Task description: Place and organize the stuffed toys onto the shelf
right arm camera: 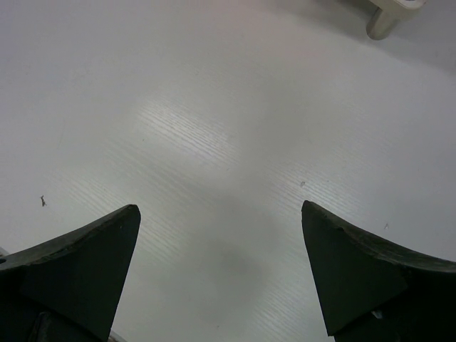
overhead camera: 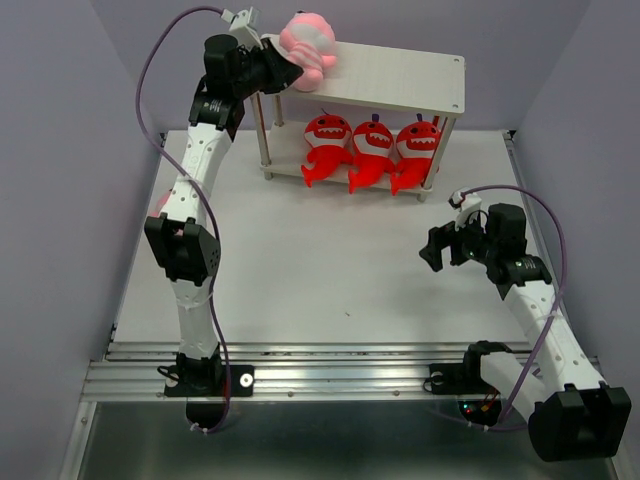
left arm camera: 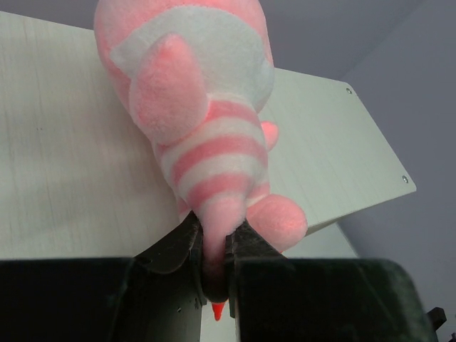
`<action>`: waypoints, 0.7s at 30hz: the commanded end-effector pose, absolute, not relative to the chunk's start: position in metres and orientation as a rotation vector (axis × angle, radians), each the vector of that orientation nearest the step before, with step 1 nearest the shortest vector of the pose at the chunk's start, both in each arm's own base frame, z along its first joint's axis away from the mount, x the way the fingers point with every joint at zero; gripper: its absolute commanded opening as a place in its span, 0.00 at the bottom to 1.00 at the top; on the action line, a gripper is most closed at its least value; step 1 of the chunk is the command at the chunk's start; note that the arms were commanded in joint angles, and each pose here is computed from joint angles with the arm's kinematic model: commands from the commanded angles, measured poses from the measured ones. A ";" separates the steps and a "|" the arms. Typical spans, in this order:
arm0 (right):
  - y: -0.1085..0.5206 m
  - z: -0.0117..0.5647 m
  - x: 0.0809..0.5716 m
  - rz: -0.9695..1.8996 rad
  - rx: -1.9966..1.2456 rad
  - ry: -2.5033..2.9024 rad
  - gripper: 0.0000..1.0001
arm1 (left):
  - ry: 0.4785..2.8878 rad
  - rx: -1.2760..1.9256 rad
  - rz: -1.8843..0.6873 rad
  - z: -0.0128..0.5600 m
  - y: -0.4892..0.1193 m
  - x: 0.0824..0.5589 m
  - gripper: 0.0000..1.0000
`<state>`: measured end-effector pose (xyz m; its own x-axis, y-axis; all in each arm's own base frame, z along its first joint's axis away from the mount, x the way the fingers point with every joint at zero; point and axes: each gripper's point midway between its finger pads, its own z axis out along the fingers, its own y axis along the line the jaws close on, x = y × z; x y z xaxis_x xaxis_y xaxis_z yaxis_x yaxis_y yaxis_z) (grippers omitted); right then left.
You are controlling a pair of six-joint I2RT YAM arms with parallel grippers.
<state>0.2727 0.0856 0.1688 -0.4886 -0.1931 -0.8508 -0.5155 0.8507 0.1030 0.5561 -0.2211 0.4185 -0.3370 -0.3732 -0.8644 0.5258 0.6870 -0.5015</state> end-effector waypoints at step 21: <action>0.075 0.180 0.283 0.409 -0.497 2.023 1.00 | 1.486 0.062 -0.849 0.511 -0.173 0.518 0.86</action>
<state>0.2746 0.0782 0.1693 -0.4939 -0.1739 -0.8520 -0.4959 0.8612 0.1117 0.5575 -0.1919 0.4293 -0.3096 -0.4277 -0.8492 0.4563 0.7167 -0.5273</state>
